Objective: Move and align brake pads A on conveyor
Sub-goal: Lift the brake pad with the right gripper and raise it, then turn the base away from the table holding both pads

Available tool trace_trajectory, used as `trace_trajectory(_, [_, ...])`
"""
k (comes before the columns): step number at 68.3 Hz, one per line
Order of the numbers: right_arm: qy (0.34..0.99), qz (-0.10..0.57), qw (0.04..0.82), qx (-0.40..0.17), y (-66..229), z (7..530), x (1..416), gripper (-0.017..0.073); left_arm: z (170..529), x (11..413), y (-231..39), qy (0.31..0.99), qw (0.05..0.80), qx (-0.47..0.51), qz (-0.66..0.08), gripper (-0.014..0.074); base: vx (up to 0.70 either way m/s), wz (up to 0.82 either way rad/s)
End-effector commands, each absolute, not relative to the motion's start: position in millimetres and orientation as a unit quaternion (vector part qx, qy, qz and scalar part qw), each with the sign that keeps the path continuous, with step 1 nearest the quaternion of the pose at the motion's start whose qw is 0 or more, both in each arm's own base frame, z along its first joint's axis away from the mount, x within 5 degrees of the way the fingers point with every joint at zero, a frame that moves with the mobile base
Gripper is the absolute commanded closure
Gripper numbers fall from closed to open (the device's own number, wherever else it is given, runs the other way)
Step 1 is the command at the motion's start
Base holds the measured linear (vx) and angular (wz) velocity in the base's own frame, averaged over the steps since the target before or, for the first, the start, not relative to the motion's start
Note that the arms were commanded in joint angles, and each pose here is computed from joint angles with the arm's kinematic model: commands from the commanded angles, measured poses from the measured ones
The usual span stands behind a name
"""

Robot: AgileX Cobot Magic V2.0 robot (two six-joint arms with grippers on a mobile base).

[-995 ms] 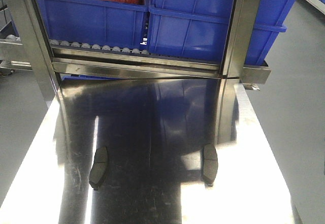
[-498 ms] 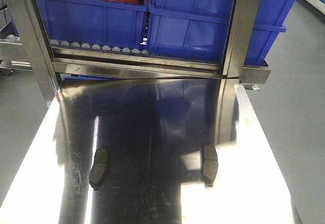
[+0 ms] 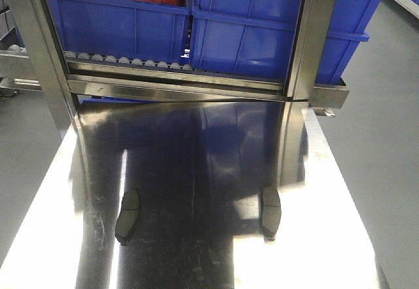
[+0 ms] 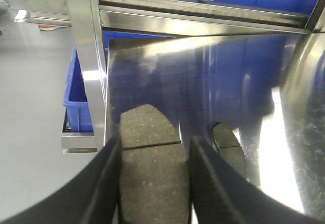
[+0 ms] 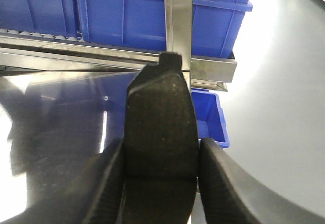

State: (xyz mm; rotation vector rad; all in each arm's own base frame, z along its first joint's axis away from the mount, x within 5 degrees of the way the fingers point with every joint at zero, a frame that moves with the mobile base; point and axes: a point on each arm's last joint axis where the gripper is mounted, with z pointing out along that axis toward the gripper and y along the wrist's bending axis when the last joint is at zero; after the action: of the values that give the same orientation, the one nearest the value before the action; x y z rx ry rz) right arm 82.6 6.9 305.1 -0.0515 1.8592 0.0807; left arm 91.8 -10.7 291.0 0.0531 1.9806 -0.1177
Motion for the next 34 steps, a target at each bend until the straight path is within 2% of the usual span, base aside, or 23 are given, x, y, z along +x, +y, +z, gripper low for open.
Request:
trace_trajectory(1, [0.765,0.037,0.642,-0.027,7.5,322.3,83.9,0.0569,308.8,94.6,-11.5,0.800,0.597,0.019,-0.059,0.0600,0.00,0.00])
trace_trajectory(18, [0.765,0.037,0.642,-0.027,7.5,322.3,83.9,0.0569,308.8,94.6,-11.5,0.800,0.597,0.019,-0.059,0.0600,-0.02,0.08])
trace_trajectory(34, [0.765,0.037,0.642,-0.027,7.5,322.3,83.9,0.0569,308.8,94.6,-11.5,0.800,0.597,0.019,-0.059,0.0600,-0.10,0.45])
